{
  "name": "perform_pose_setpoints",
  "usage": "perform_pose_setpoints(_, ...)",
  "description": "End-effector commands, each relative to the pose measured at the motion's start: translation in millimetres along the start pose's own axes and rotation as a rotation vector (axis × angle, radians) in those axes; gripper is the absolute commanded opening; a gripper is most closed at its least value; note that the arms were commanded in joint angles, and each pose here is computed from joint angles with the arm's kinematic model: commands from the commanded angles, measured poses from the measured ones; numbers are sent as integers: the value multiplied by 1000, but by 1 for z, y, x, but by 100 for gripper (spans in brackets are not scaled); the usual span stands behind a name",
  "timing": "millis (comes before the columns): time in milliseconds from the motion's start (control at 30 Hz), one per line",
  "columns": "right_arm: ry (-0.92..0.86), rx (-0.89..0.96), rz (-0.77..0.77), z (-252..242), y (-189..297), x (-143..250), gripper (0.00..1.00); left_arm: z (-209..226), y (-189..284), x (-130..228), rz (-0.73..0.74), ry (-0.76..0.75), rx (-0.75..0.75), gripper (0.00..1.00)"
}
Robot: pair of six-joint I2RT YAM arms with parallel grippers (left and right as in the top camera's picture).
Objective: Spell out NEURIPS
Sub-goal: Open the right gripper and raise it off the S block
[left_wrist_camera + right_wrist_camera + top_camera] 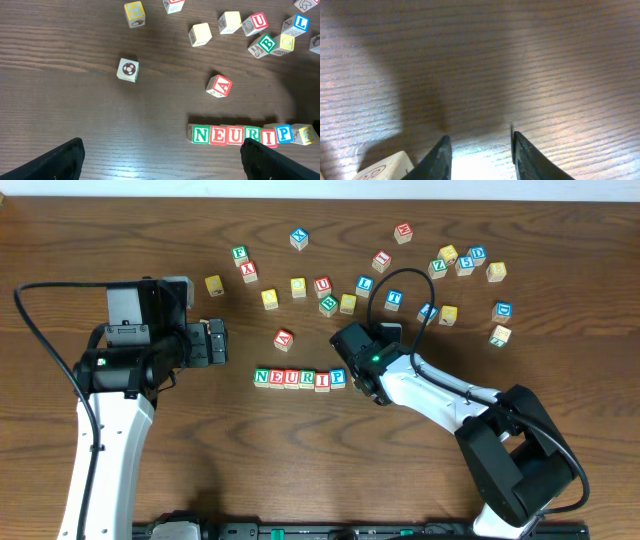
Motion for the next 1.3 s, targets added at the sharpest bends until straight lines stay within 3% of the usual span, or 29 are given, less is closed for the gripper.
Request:
perform_pose_setpoints(0, -24, -18, 38, 3, -4, 6, 27, 2, 6, -8, -25, -10, -9, 98)
perform_pose_setpoints(433, -22, -89, 113, 13, -2, 18, 15, 2, 6, -8, -24, -10, -9, 98)
perform_pose_setpoints(1267, 72, -149, 69, 36, 6, 21, 19, 2, 6, -8, -24, -10, -9, 98)
Point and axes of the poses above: each gripper's point midway between its finger pads, its own y axis back along the fingers, its own z axis along the line the jaws close on, x = y × z, the point moved 2 cm from there along y, back along the fingers, and after that the axes turned 2 degrees about -y, right-handed, at the moved point
